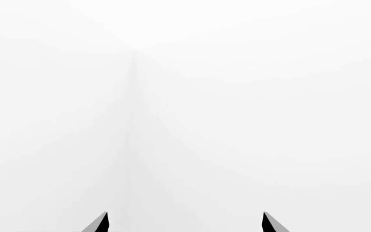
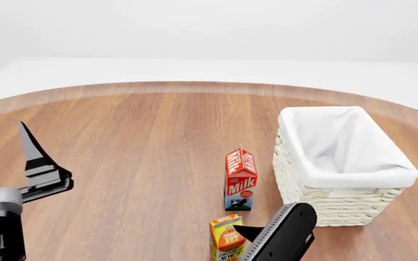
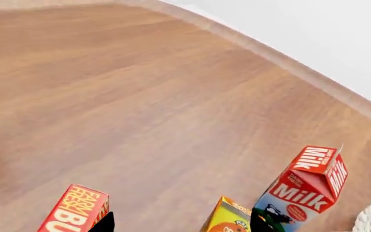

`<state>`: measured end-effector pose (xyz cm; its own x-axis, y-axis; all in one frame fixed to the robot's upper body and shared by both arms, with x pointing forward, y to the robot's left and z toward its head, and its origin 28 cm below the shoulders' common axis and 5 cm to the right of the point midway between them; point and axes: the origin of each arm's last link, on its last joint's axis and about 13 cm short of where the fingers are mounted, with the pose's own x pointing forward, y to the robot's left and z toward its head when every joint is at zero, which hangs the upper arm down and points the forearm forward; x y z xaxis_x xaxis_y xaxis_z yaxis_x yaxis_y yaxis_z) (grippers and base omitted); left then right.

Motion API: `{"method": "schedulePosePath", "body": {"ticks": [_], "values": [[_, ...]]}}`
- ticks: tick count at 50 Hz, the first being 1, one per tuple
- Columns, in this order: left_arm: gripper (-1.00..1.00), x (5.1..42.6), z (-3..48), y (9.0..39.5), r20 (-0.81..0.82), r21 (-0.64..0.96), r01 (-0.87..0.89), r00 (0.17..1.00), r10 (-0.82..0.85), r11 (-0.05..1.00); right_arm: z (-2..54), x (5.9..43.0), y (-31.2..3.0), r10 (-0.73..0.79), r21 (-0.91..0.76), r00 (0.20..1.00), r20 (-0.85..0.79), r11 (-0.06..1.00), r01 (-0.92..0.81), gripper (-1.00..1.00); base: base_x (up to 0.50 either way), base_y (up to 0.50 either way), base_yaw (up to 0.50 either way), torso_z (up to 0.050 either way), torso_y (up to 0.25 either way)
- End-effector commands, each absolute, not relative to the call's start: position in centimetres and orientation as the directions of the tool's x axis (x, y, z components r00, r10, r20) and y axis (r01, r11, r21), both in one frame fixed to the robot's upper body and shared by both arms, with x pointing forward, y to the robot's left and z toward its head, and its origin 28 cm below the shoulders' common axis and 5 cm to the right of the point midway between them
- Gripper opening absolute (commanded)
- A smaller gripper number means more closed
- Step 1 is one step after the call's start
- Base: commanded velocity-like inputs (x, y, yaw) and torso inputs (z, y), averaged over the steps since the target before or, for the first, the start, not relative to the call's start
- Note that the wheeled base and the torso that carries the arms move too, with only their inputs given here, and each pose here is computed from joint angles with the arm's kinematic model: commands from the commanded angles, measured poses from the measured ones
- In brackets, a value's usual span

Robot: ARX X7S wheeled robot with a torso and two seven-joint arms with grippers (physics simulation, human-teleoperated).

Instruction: Pick up the cream cheese box and the butter, and put them in the basket.

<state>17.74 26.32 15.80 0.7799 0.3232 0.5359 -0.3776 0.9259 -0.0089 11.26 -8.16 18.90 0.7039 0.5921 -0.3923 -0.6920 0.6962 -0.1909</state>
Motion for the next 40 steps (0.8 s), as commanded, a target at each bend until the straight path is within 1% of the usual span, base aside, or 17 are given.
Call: {"method": "schedulePosePath", "body": {"ticks": [1, 11, 21, 24, 30, 37, 40], "values": [[1.00, 17.6, 15.9, 26.5, 0.544, -0.017, -0.375, 0.774, 0.323, 0.927, 18.1, 10.2, -6.0, 0.658, -0.103, 0.667, -0.350, 0.680, -0.726, 1.00, 0.00, 0.00, 0.00, 0.000, 0.000], [1.00, 17.6, 15.8, 26.6, 0.545, -0.018, -0.375, 0.773, 0.324, 0.927, 17.8, 9.9, -4.7, 0.689, -0.061, 0.639, -0.342, 0.662, -0.747, 1.00, 0.00, 0.00, 0.00, 0.000, 0.000], [1.00, 17.7, 15.7, 26.5, 0.542, -0.018, -0.372, 0.777, 0.322, 0.928, 16.9, 10.0, -3.8, 0.684, -0.010, 0.639, -0.352, 0.680, -0.733, 1.00, 0.00, 0.00, 0.00, 0.000, 0.000], [1.00, 17.7, 15.7, 26.6, 0.540, -0.018, -0.370, 0.778, 0.321, 0.929, 16.5, 10.6, -3.3, 0.673, 0.001, 0.647, -0.359, 0.693, -0.721, 1.00, 0.00, 0.00, 0.00, 0.000, 0.000], [1.00, 17.7, 15.8, 26.6, 0.541, -0.021, -0.371, 0.777, 0.323, 0.928, 15.8, 10.9, -2.4, 0.673, 0.023, 0.637, -0.377, 0.694, -0.719, 1.00, 0.00, 0.00, 0.00, 0.000, 0.000], [1.00, 17.6, 15.7, 26.7, 0.540, -0.021, -0.374, 0.776, 0.325, 0.927, 15.5, 10.2, -1.0, 0.694, 0.044, 0.628, -0.353, 0.683, -0.730, 1.00, 0.00, 0.00, 0.00, 0.000, 0.000], [1.00, 17.6, 15.7, 26.7, 0.540, -0.021, -0.374, 0.776, 0.325, 0.927, 15.5, 10.2, -0.4, 0.687, 0.051, 0.644, -0.337, 0.696, -0.716, 1.00, 0.00, 0.00, 0.00, 0.000, 0.000]]}}
